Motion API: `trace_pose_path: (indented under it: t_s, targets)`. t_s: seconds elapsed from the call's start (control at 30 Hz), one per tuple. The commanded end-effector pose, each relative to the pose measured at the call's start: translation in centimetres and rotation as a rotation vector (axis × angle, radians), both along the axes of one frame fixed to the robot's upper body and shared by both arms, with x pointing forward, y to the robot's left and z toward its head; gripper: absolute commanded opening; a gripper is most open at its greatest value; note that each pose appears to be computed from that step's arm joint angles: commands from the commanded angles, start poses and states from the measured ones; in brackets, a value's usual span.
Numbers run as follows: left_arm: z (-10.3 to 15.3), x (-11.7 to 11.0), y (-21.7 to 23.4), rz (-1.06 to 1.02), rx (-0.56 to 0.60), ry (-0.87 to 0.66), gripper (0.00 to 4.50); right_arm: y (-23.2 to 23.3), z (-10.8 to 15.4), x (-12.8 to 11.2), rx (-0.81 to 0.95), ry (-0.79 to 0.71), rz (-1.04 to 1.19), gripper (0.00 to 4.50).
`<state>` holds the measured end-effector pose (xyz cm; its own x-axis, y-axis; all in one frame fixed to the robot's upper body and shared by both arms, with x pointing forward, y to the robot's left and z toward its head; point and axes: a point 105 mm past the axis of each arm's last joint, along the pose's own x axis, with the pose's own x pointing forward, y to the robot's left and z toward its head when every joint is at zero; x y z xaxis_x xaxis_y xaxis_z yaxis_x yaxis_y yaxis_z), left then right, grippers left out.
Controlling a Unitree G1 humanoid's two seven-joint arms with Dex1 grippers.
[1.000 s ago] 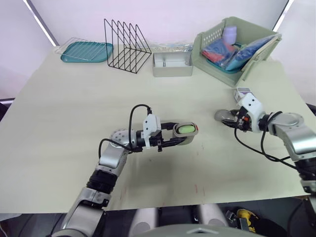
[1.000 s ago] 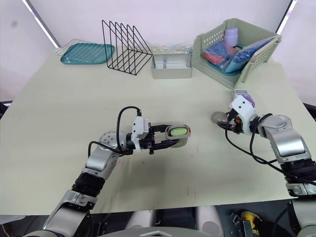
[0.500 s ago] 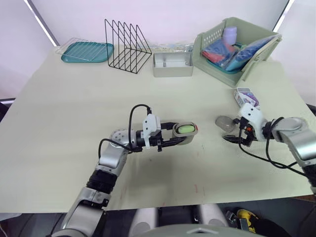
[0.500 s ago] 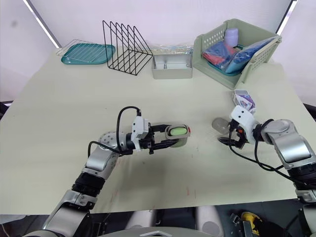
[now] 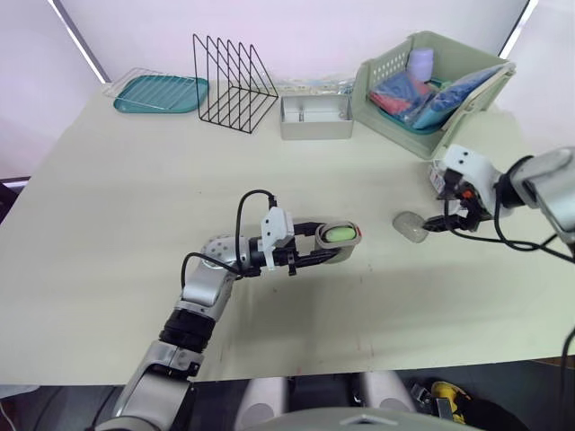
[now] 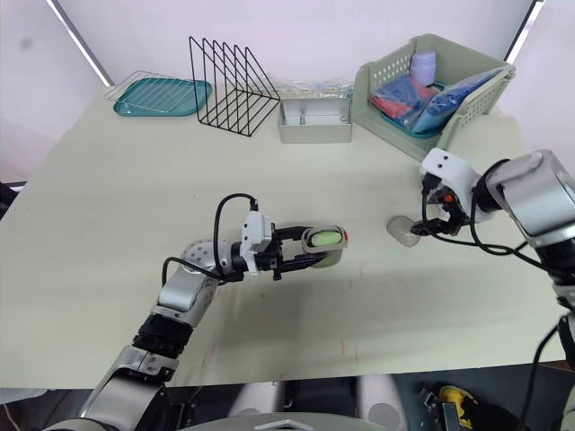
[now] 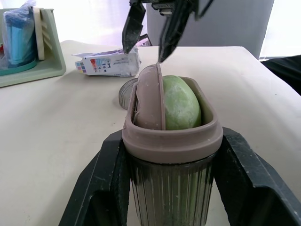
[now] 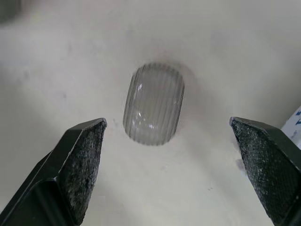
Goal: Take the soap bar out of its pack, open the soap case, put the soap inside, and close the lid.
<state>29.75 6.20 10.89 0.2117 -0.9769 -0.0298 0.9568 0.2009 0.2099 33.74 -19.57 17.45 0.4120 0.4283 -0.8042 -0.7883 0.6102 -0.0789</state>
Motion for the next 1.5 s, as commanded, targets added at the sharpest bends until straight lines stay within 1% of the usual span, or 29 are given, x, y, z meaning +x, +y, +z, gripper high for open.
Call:
trace_pose_path:
  t_s: [0.03, 0.1, 0.27, 0.47, 0.87, 0.93, 0.97, 1.0, 1.07, 1.1, 1.23, 1.3, 1.43, 1.47, 1.5]
  targets:
    - [-1.1, 0.1, 0.3, 0.025, 0.041, 0.028, 1.91, 0.3, -0.1, -0.1, -0.008, 0.063, -0.058, 4.41]
    - [-1.1, 0.2, 0.2, 0.026, 0.041, 0.027, 1.91, 0.5, -0.7, 0.4, -0.041, 0.083, -0.099, 4.41]
    - [-1.1, 0.2, 0.3, 0.029, 0.042, 0.027, 1.91, 1.1, -1.7, 0.9, -0.047, 0.123, -0.159, 4.41]
    - [-1.2, 0.1, 0.3, 0.030, 0.045, 0.031, 1.91, 1.3, -2.3, 1.9, -0.054, 0.105, -0.184, 4.41]
    - [-1.3, 0.0, 0.3, 0.031, 0.045, 0.033, 1.91, 1.1, -3.2, 2.2, -0.087, 0.092, -0.172, 4.41]
    - [-1.3, 0.0, 0.2, 0.030, 0.045, 0.033, 1.91, 1.0, -3.4, 2.2, -0.099, 0.094, -0.169, 3.87]
    - [-1.3, 0.0, 0.2, 0.030, 0.044, 0.034, 1.91, 0.8, -3.6, 2.2, -0.110, 0.091, -0.168, 3.73]
    - [-1.3, 0.0, 0.2, 0.031, 0.045, 0.034, 1.91, 0.7, -3.6, 2.3, -0.114, 0.085, -0.169, 3.29]
    - [-1.3, 0.0, 0.2, 0.031, 0.046, 0.035, 1.91, 0.5, -3.5, 2.5, -0.123, 0.070, -0.167, 2.16]
    - [-1.4, -0.1, 0.2, 0.032, 0.047, 0.035, 1.91, 0.7, -3.4, 2.6, -0.117, 0.067, -0.161, 1.82]
    - [-1.4, -0.1, 0.3, 0.033, 0.049, 0.036, 1.91, 1.0, -2.9, 2.5, -0.116, 0.054, -0.110, 1.79]
    - [-1.4, 0.0, 0.3, 0.033, 0.050, 0.036, 1.91, 1.6, -2.2, 2.5, -0.103, 0.028, -0.061, 1.79]
    - [-1.4, -0.1, 0.3, 0.030, 0.052, 0.036, 1.91, 3.8, 1.0, 2.8, -0.031, -0.079, 0.122, 1.79]
    - [-1.4, -0.1, 0.3, 0.030, 0.053, 0.036, 1.91, 4.5, 1.8, 2.6, -0.012, -0.100, 0.176, 1.79]
    - [-1.4, -0.1, 0.3, 0.029, 0.054, 0.037, 1.91, 5.6, 2.9, 1.9, 0.020, -0.114, 0.262, 1.79]
